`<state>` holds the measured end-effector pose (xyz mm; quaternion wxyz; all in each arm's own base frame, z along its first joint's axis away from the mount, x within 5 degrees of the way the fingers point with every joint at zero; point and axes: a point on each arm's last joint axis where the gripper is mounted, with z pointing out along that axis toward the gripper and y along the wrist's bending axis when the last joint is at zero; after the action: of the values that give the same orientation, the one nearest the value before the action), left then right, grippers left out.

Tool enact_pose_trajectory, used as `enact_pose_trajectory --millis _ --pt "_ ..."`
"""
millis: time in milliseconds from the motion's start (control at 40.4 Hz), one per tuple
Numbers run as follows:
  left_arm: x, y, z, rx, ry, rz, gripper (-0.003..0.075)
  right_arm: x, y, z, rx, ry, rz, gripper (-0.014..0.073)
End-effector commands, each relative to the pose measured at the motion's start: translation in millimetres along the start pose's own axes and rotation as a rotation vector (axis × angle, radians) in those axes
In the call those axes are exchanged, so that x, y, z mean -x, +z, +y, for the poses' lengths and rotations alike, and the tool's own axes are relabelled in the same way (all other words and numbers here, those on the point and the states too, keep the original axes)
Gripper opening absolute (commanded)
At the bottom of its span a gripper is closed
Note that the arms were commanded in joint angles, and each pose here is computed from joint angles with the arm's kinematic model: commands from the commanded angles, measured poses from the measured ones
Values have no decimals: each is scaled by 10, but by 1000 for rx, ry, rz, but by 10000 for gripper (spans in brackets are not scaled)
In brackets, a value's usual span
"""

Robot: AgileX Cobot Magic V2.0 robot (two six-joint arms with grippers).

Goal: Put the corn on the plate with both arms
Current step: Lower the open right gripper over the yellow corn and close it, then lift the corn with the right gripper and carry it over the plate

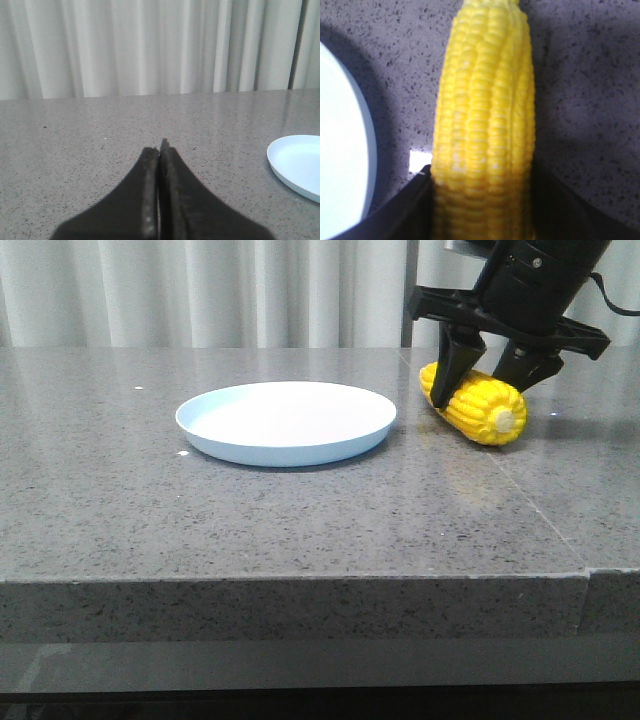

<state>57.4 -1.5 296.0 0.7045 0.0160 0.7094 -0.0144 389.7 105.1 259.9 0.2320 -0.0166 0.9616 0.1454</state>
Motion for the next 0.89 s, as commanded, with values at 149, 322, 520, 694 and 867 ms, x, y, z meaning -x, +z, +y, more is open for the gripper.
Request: enact_pose_trajectory --millis 149,322,520,694,867 --pt "154 -9 -7 -8 -6 -99 -20 167 -611 215 48 -5 -146 114" --pt "154 -9 -7 -8 -6 -99 -20 195 -773 513 11 -34 -181 113" --pt "154 -9 -7 -8 -6 -99 -20 110 -764 1076 48 -55 -205 113" --pt "154 -9 -7 -8 -6 -99 -20 53 -571 1395 111 -8 -199 113" --pt "154 -9 -7 -8 -6 -99 -20 19 -343 1533 128 4 -167 113"
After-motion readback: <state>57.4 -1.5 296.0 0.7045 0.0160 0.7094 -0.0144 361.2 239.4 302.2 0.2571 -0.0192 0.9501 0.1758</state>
